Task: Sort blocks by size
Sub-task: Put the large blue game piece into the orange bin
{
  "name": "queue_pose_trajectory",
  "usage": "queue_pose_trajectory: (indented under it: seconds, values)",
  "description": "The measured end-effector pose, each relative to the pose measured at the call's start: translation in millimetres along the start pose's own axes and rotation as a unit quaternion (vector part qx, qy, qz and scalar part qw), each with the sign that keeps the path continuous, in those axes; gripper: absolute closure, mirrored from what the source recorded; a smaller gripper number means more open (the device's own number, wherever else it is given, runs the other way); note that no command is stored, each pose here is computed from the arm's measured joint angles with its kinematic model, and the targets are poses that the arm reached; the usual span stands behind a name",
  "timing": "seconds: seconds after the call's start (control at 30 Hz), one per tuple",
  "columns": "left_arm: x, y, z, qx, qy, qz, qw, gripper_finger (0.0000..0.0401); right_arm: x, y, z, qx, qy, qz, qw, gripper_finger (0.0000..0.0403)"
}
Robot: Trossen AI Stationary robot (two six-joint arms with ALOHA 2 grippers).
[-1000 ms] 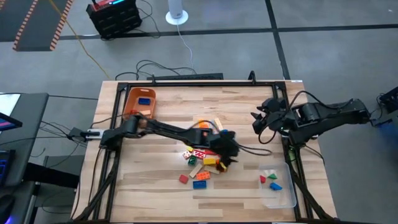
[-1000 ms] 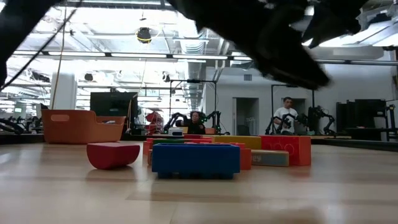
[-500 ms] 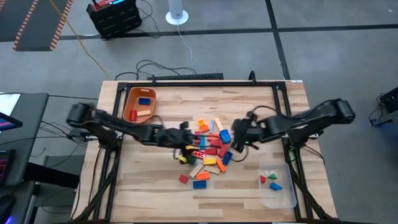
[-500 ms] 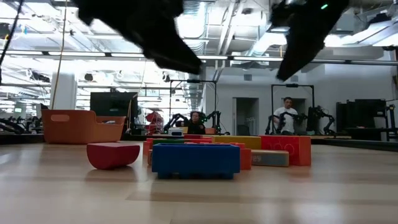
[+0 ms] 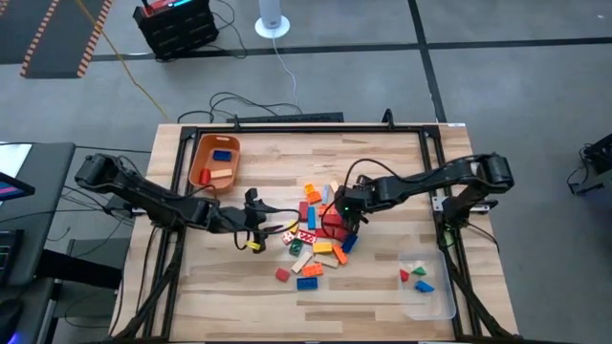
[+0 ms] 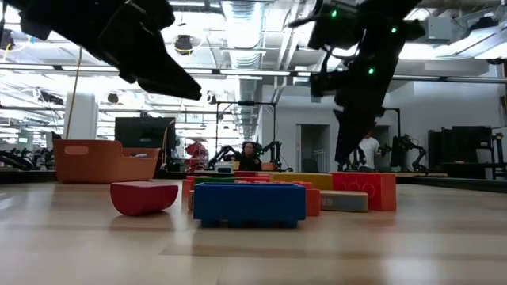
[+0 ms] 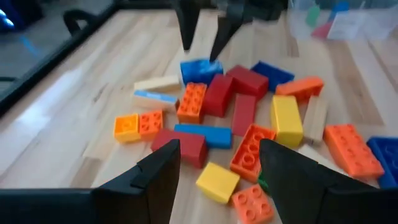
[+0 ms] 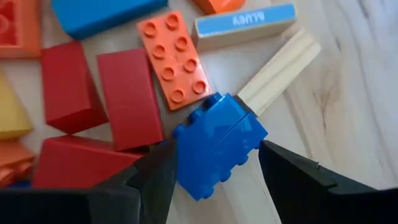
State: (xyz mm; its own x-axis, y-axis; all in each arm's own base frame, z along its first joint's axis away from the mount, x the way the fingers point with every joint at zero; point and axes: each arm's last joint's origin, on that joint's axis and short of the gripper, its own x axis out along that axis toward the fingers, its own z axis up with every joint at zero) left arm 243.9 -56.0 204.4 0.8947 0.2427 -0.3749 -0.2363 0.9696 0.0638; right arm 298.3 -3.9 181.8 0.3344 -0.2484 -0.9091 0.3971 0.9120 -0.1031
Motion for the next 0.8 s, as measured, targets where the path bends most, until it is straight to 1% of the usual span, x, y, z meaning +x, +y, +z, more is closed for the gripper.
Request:
queue_pose_trajectory:
  seconds: [0.13, 0.23, 0.33, 0.5, 0.57, 0.7, 0.8]
  values:
    - [-2, -1, -14, -0.006, 0.002, 0.006, 1.0, 0.0189, 10, -8, 2, 0.04, 0.01, -0.014, 0.999, 0.0146]
    - [-3, 0, -21, -0.013, 0.003, 0.009, 1.0, 0.0189, 15, -15, 1, 0.053, 0.032, -0.028, 0.998, 0.0147]
    - [-3, 1, -25, -0.012, 0.006, 0.019, 1.0, 0.0189, 16, -22, -1, 0.067, 0.048, -0.044, 0.996, 0.0147]
    - [-3, 1, -24, -0.01, 0.0, 0.022, 1.0, 0.0189, 13, -35, -5, 0.081, 0.072, -0.073, 0.991, 0.0147]
    - [-3, 1, -24, -0.011, 0.0, 0.022, 1.0, 0.0189, 11, -37, -5, 0.086, 0.072, -0.073, 0.991, 0.0147]
    - [-3, 1, -24, -0.013, -0.001, 0.022, 1.0, 0.0189, 9, -37, -5, 0.1, 0.082, -0.043, 0.991, 0.0147]
    - [-3, 1, -24, -0.019, -0.001, 0.022, 1.0, 0.0189, 9, -40, -6, 0.124, 0.092, -0.047, 0.987, 0.0147]
